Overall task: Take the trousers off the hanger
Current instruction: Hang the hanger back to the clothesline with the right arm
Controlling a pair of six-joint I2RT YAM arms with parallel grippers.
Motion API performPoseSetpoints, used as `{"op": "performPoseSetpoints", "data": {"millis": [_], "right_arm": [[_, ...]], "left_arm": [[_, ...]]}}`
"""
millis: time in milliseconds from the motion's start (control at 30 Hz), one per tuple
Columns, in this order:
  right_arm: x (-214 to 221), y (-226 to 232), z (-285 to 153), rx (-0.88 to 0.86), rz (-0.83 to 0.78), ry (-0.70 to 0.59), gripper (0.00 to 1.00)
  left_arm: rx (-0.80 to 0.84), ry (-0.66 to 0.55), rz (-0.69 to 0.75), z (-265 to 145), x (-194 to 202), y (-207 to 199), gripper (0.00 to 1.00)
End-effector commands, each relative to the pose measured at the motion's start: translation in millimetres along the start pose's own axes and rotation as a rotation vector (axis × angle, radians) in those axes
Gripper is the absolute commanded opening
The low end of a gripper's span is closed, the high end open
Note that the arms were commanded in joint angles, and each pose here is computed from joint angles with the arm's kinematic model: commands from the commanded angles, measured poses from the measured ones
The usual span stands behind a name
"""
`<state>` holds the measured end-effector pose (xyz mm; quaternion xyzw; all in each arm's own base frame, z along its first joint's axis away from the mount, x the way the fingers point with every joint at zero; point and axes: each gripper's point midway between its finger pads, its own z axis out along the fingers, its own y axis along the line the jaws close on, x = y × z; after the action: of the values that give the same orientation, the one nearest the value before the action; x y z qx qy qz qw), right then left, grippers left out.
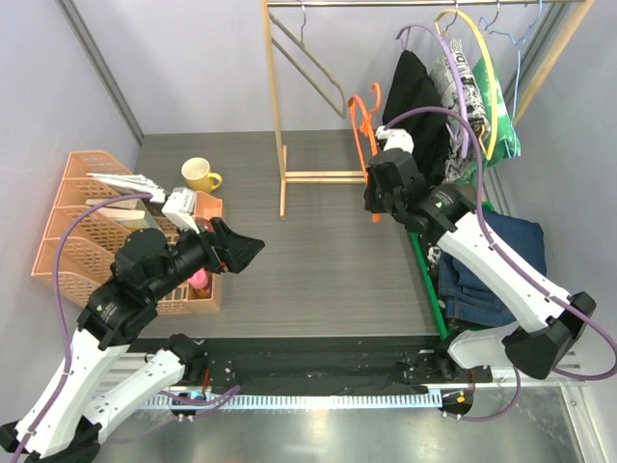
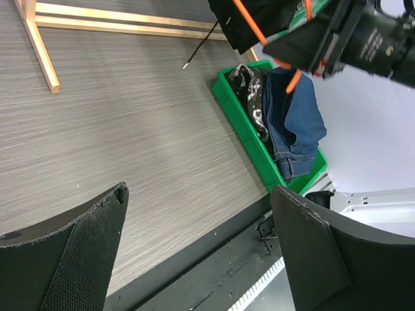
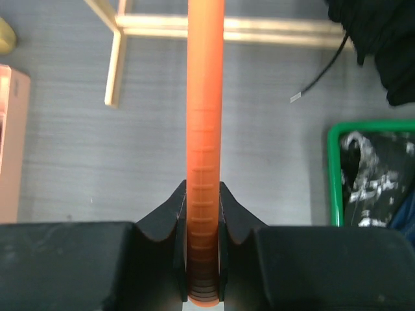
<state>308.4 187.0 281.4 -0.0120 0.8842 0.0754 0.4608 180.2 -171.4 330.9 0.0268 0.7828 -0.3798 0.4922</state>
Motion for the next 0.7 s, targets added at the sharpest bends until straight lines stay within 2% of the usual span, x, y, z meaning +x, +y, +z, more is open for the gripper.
{"op": "performPoseSetpoints", "data": {"millis": [0,67,300,667], "right_arm": [[-64.1,14.6,-0.9,-0.113,-0.016,-0.209,0.01],[-71.6,15.4,4.1,-0.123,-0.055,-0.24,0.01],[-118.1,14.1,-1.5,-0.196,-0.021,-0.462,0.01],[-151.8,15.2,4.5,-0.241,-0.045,-0.646,0.01]], "left_arm": [[0.022,0.007,0.03,-10.6,0.5,-4.3,0.9],[0.016,0.002,0.042,-15.7,-0.9,-3.5,0.9],[-0.023,0.009,0.071,-26.6,0.8,3.9,0.9],[-0.01,0.032,0.049,-23.3,4.8,1.3,0.89]]}}
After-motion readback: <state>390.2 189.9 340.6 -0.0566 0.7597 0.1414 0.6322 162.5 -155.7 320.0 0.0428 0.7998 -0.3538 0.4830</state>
